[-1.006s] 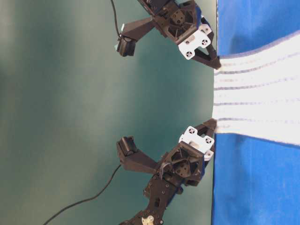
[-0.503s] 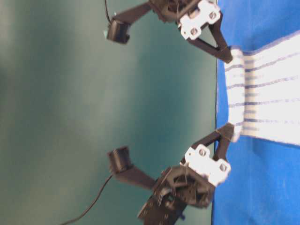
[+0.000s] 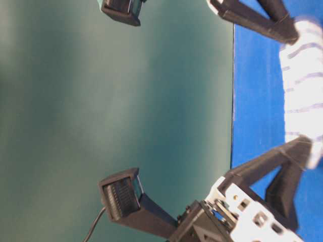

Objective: Fold the blue towel.
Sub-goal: 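Fold the far end over toward the near end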

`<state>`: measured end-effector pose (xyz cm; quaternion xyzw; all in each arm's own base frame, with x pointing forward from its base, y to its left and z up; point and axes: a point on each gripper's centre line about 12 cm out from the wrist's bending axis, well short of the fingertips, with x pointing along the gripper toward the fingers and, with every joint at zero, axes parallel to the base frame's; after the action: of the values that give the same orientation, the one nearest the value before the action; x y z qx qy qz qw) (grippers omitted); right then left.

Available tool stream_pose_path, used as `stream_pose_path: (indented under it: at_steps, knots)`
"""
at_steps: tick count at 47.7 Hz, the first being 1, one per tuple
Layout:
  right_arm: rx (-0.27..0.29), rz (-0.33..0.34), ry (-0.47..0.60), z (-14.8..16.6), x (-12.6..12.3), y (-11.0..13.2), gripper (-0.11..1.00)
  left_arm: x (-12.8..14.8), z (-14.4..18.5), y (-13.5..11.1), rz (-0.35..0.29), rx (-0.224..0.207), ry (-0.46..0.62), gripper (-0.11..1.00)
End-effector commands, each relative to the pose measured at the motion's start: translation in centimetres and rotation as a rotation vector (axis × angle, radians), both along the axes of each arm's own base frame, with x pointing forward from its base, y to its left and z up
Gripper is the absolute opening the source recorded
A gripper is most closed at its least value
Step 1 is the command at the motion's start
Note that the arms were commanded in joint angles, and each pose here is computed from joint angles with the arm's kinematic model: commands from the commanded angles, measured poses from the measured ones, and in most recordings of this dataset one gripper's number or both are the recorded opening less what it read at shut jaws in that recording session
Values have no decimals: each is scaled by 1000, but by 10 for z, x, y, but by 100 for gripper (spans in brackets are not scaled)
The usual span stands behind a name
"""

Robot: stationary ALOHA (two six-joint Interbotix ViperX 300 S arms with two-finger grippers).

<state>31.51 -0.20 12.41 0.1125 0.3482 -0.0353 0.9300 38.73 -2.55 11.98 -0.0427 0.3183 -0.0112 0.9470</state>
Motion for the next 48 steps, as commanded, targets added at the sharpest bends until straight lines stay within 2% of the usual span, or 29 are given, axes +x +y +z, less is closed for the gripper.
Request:
stream_pose_path:
  at_steps: [1, 14, 22, 43, 46, 48]
  knots:
    - [16, 21, -17, 7, 2, 12, 5, 4, 15, -18, -31, -22, -32, 2]
    - [38, 74, -14, 6, 5, 37, 5, 1, 11, -41, -84, -26, 11, 2]
    - [41, 93, -13, 6, 10, 45, 5, -1, 9, -41, -86, -23, 34, 2]
    - [29, 92, 66, -2, 16, 47, 5, 0, -2, -36, -72, -20, 58, 3]
    - [32, 92, 67, -3, 16, 48, 6, 2, -2, -36, -72, -20, 56, 6]
    - [34, 91, 64, -2, 16, 48, 6, 2, -1, -36, -72, -21, 53, 13]
